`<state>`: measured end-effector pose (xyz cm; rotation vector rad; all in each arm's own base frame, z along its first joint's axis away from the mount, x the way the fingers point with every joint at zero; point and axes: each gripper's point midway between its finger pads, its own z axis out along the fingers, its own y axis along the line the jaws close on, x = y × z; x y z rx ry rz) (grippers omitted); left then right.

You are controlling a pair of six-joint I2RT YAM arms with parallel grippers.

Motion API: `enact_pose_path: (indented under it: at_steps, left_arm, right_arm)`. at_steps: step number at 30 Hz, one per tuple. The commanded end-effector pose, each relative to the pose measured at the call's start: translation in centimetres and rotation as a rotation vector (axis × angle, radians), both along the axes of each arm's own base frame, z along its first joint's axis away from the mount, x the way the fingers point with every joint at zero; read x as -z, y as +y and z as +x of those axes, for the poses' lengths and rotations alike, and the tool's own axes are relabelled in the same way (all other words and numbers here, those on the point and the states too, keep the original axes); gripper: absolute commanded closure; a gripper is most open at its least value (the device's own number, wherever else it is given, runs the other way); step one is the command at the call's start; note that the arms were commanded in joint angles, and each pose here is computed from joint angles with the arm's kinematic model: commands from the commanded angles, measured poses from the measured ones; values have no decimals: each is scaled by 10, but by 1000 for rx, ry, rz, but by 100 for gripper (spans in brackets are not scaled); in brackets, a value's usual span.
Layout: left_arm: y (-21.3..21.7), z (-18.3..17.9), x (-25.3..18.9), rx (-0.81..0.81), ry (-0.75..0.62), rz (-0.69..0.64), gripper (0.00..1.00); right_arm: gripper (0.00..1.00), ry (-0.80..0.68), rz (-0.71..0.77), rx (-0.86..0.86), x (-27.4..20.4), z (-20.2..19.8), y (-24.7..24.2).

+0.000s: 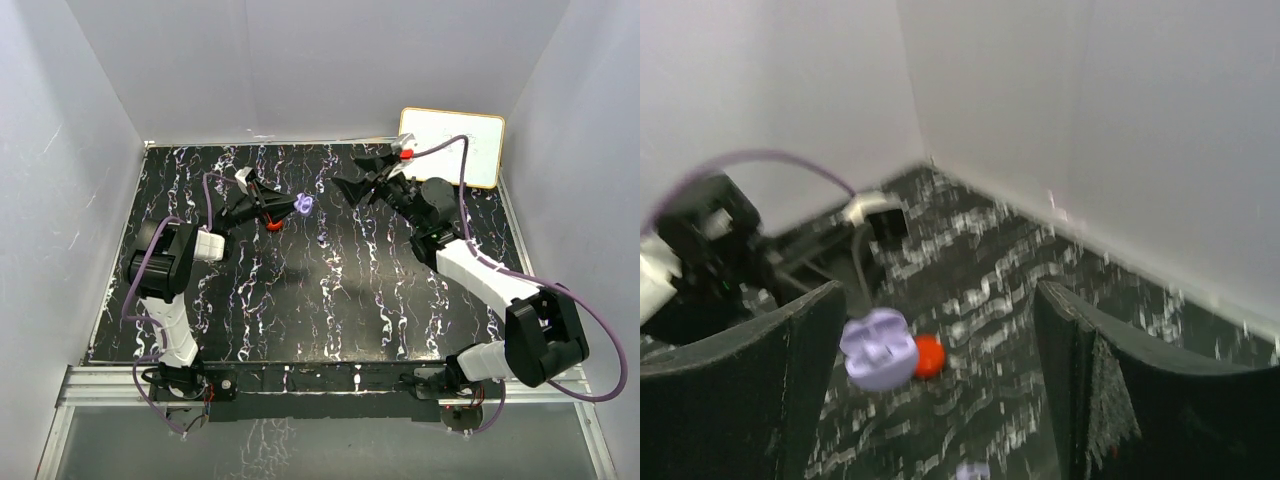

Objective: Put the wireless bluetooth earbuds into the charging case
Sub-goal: Adjust the earbud with the charging case.

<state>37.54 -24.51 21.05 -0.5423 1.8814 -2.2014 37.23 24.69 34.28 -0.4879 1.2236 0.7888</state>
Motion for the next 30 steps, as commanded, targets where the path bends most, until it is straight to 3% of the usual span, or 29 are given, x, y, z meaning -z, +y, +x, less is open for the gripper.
enact_pose_path:
  at_steps: [1, 9, 30]
  left_arm:
    - [0, -24, -28, 36, -354, 54, 100]
    - [0, -15, -15, -1, -354, 221, 100]
    - [7, -9, -12, -107, -196, 87, 100]
  right_arm:
    - [26, 193, -173, 93, 54, 7, -7]
    - [28, 260, -216, 110, 75, 0, 3]
    - [29, 289, -275, 173, 89, -2, 47]
